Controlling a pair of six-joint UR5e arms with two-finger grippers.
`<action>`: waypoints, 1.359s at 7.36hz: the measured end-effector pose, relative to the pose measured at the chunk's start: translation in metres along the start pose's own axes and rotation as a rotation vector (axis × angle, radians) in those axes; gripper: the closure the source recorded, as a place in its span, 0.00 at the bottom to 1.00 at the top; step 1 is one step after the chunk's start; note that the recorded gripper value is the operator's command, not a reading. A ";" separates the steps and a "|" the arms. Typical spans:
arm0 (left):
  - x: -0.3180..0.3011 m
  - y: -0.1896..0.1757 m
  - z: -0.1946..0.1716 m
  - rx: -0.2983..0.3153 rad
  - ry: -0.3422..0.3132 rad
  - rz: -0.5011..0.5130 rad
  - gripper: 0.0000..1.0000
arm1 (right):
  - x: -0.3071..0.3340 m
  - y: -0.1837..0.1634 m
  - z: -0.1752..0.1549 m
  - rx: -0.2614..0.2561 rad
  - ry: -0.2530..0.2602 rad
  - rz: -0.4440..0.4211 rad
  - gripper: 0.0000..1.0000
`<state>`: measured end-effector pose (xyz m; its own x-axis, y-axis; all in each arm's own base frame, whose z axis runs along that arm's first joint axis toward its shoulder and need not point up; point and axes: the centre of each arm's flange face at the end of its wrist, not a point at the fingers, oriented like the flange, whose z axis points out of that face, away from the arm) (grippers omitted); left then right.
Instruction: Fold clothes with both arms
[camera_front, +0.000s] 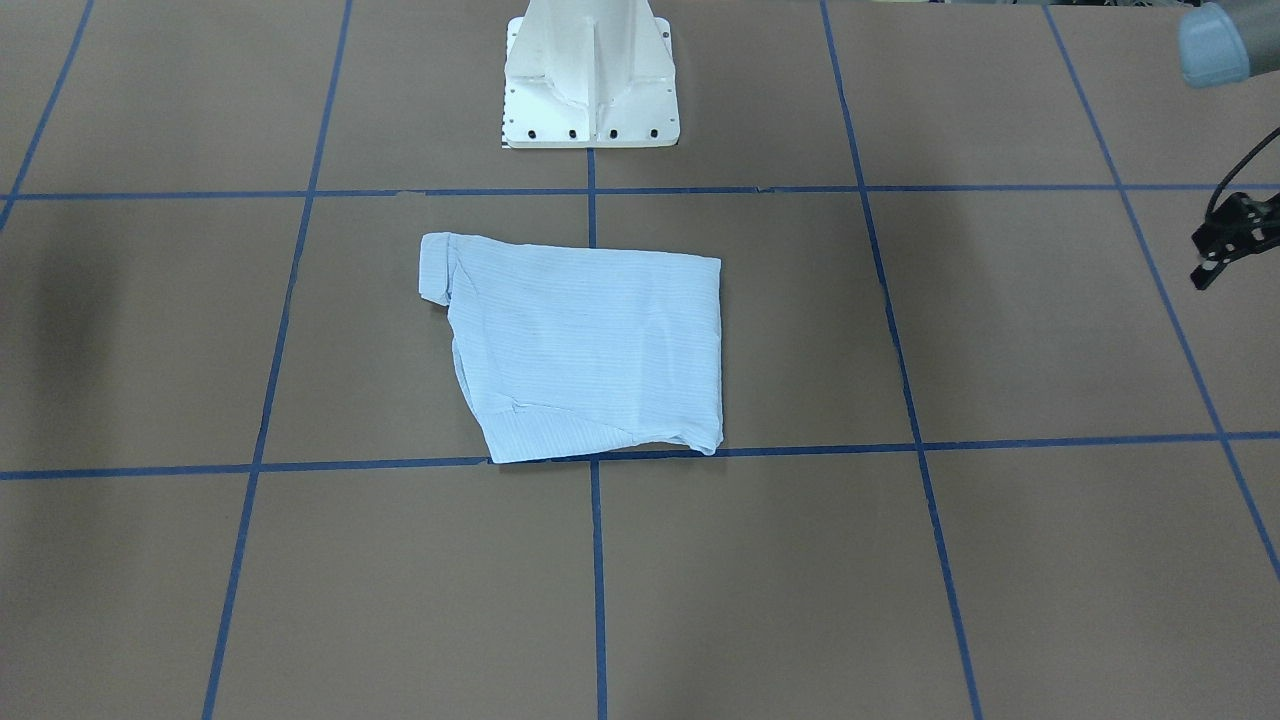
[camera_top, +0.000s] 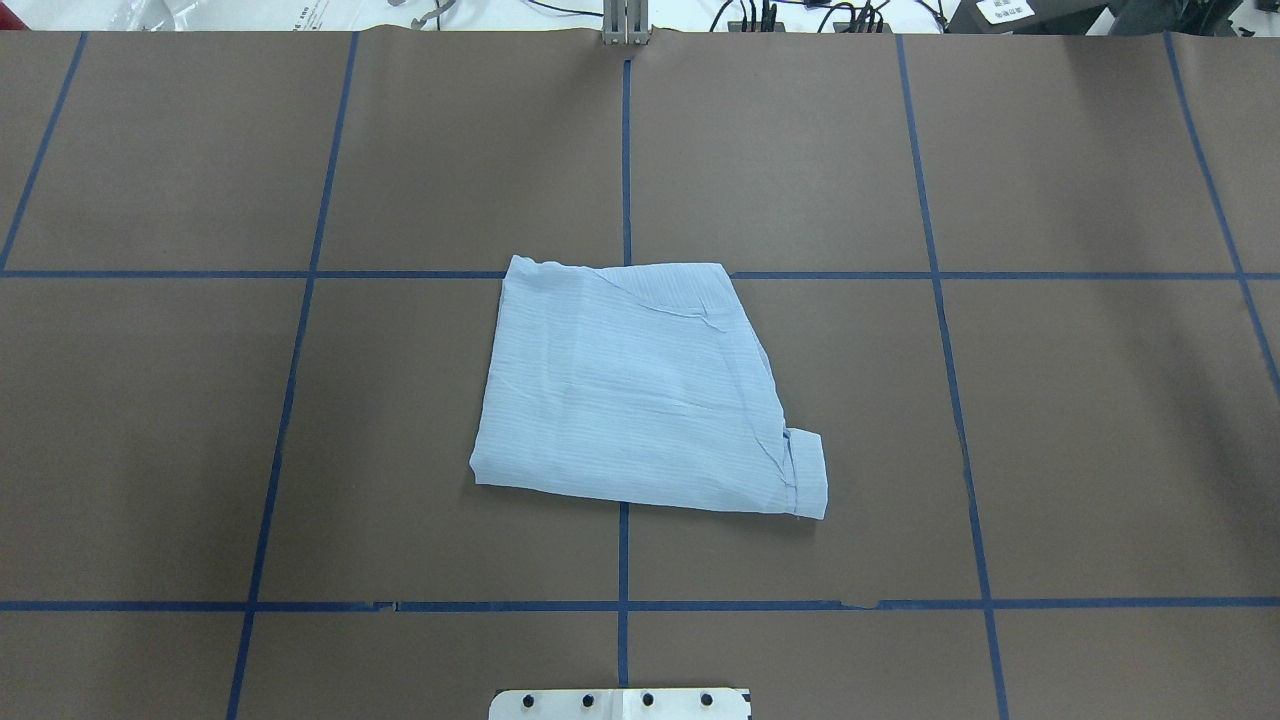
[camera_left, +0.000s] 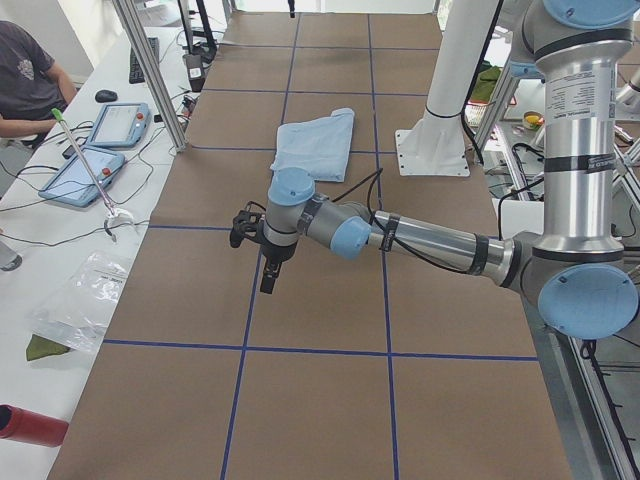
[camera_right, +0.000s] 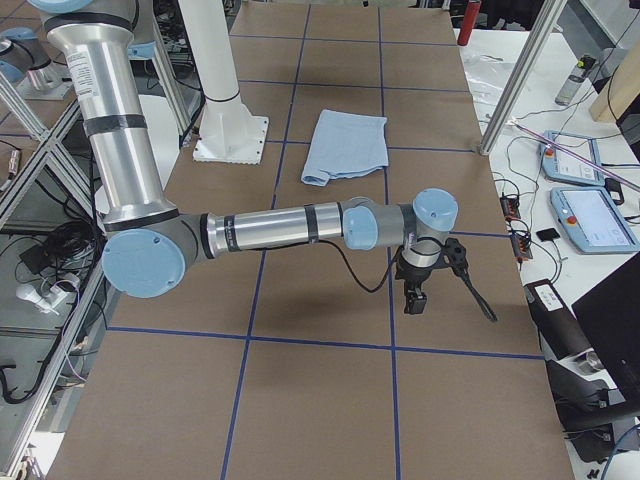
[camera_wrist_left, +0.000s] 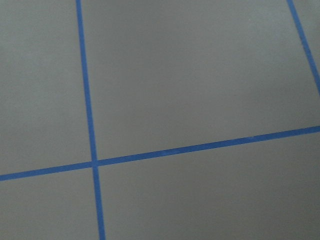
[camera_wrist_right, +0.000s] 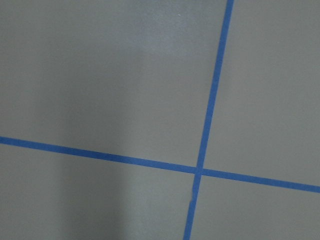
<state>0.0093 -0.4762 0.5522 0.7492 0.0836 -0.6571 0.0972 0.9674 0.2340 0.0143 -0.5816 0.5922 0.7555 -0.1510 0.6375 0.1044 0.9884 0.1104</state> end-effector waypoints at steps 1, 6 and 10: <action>-0.013 0.003 0.006 -0.004 -0.004 -0.016 0.00 | 0.013 0.012 0.002 0.006 0.002 0.012 0.00; -0.037 0.016 0.019 -0.012 -0.018 -0.034 0.00 | 0.055 0.081 0.038 0.003 -0.033 0.087 0.00; -0.052 0.030 0.017 -0.094 -0.042 -0.041 0.00 | 0.019 0.079 -0.001 -0.016 -0.079 0.197 0.00</action>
<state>-0.0155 -0.4556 0.6054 0.7726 0.0351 -0.6339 0.0680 0.9881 0.1376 0.0375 -0.5065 0.6126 0.7093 0.0448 0.7035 -0.0294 0.9990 -0.0340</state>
